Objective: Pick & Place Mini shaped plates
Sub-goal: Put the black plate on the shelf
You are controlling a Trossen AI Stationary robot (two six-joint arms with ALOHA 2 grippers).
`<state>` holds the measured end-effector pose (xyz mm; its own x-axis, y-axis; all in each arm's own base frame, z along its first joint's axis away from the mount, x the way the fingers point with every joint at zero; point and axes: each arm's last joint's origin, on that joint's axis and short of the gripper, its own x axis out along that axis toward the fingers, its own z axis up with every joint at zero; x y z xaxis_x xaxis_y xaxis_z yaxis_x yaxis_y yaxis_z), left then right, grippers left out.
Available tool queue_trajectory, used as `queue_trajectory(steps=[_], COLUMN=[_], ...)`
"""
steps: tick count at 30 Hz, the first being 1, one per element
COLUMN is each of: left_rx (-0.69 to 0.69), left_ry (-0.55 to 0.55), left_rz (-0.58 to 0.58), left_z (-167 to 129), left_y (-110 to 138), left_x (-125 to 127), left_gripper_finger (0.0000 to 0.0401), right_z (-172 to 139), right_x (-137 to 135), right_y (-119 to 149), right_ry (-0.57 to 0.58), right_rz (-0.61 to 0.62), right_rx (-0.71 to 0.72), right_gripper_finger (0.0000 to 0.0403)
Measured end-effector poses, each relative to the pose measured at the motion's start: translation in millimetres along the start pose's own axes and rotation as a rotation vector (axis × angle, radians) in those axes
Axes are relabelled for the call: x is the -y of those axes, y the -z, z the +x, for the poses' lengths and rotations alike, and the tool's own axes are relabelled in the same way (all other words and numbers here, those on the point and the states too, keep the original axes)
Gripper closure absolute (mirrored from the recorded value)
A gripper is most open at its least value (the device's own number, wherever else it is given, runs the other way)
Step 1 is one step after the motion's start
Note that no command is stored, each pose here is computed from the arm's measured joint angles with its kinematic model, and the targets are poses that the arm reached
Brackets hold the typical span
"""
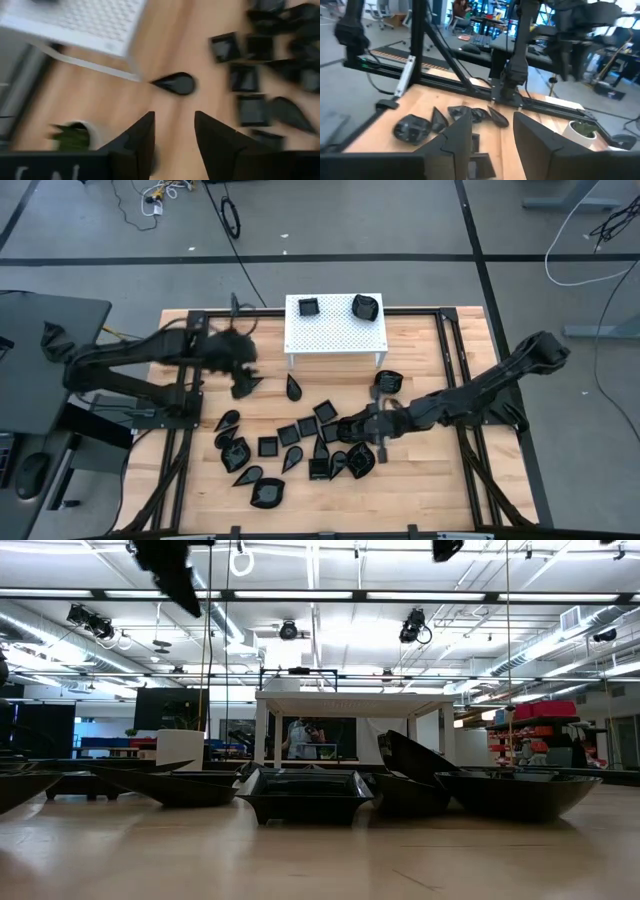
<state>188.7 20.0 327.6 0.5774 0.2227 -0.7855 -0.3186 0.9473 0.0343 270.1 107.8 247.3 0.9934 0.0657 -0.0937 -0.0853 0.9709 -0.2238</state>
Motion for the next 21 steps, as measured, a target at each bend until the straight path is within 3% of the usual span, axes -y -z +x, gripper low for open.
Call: queue_trajectory(steps=[6,10,16,21], left_rx=[0.025,0.004,0.076,0.12], left_ry=[0.092,0.119,0.166,0.175], left_rz=[-0.122,-0.127,-0.12,-0.133], left_z=[25.1,48.1,71.1,75.3], left_y=[50.3,73.5,89.3,91.2], left_x=[17.1,27.9,36.1,38.9], left_gripper_finger=[0.0274,0.0277,0.0277,0.0277], right_z=[46.8,85.0,134.2,163.5], right_x=[8.5,22.1,52.5,66.7], right_y=[16.0,16.9,39.4,69.9], right_ry=[0.037,0.067,0.216,0.312], right_rz=[0.074,0.154,0.357,0.475], right_rx=[-0.106,-0.296,-0.626,-0.692], right_gripper_finger=[0.0254,0.0254,0.0253,0.0245])
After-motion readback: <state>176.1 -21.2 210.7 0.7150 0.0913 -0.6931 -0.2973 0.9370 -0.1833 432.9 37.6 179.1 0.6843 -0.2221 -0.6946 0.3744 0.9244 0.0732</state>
